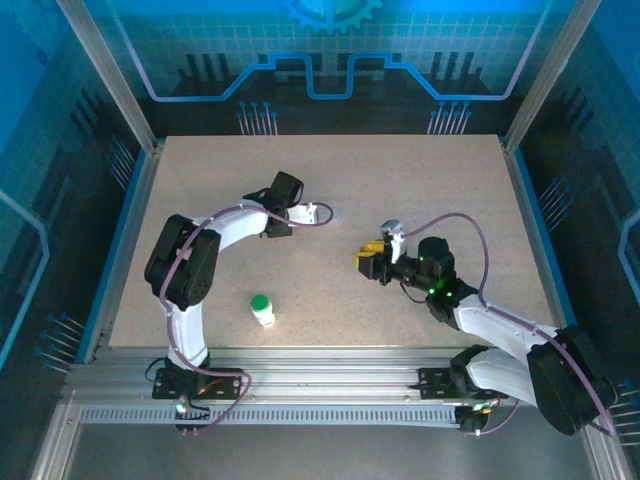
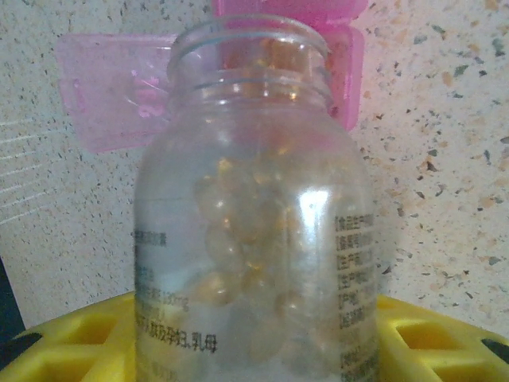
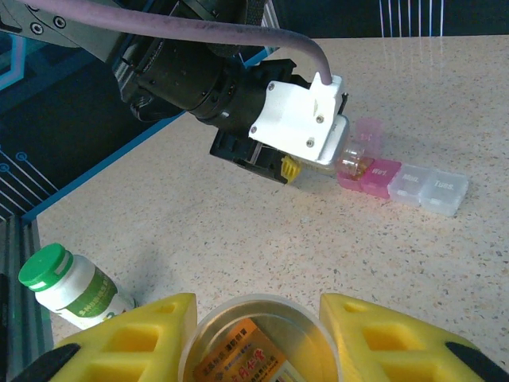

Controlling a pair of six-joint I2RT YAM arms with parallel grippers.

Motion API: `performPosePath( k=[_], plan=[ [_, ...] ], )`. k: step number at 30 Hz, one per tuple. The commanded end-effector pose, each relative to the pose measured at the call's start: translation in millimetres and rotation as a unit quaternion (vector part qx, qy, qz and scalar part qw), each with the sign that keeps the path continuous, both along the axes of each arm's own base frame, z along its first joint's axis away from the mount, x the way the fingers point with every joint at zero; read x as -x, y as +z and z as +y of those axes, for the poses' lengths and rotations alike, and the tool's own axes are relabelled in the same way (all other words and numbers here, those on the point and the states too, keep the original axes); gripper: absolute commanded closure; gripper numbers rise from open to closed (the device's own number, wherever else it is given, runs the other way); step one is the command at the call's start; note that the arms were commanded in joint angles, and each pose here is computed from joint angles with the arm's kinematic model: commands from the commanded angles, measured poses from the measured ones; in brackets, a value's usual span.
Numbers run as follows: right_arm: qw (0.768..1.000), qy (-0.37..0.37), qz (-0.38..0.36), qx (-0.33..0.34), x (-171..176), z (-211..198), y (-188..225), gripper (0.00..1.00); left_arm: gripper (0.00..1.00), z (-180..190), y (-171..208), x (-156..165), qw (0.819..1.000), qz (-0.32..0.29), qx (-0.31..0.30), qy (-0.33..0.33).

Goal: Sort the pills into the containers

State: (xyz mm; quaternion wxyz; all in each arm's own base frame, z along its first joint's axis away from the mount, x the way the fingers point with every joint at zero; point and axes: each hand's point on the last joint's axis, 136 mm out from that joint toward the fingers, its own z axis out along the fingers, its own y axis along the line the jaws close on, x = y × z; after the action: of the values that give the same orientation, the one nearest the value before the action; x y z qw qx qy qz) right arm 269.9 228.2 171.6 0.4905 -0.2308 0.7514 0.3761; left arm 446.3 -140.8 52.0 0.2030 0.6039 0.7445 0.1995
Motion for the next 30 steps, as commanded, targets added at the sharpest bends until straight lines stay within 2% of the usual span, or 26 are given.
performPosePath(
  k=[1,30],
  plan=[
    [1.000,0.014,-0.026,-0.009,-1,9,17,1.00,1.00,1,9,2,1.000,-0.011,0.025,0.015],
    [1.000,0.025,-0.018,-0.004,-1,14,12,1.00,1.00,12,14,7,0.998,-0.034,0.045,0.037]
  ],
)
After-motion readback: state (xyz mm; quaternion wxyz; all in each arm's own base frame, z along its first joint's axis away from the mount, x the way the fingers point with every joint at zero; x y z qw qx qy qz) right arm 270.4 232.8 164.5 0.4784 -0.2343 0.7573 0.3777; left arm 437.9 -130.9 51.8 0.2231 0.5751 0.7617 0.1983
